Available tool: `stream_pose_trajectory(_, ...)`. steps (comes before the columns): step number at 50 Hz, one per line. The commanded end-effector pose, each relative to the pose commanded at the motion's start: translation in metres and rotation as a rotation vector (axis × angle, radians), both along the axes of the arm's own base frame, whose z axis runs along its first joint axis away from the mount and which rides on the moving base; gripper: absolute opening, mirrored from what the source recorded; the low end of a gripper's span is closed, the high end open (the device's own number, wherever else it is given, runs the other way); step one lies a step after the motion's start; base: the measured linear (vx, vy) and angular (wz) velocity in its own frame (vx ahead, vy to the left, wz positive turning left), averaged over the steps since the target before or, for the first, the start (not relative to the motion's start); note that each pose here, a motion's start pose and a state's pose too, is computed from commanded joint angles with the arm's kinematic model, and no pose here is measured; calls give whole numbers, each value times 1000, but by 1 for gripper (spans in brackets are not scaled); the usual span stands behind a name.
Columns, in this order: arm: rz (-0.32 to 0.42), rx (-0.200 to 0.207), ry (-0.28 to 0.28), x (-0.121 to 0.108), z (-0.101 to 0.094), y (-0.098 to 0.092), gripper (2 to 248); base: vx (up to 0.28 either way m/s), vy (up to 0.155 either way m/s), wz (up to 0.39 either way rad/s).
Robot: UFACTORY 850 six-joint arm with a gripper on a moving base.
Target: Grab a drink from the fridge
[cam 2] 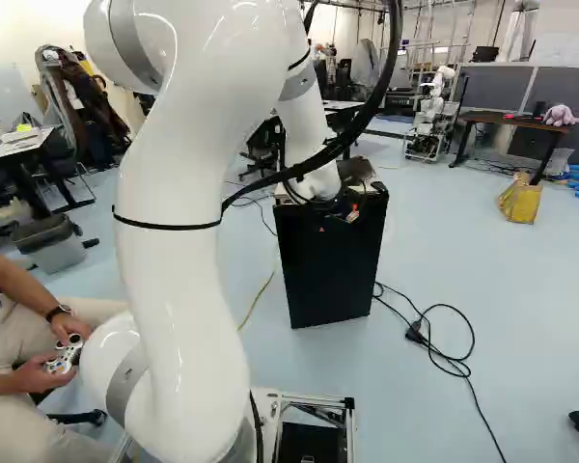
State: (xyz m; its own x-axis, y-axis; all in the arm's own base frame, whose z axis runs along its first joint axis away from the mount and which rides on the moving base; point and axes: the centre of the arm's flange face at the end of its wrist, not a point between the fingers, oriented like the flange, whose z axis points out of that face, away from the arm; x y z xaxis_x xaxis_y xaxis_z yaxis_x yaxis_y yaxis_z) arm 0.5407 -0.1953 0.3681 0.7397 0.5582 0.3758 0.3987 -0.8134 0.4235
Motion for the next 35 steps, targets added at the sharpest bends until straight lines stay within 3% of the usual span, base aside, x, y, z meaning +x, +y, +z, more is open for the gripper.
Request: stream_pose_trajectory(35,16,-1,-3,7,0,7,247,0,0,0)
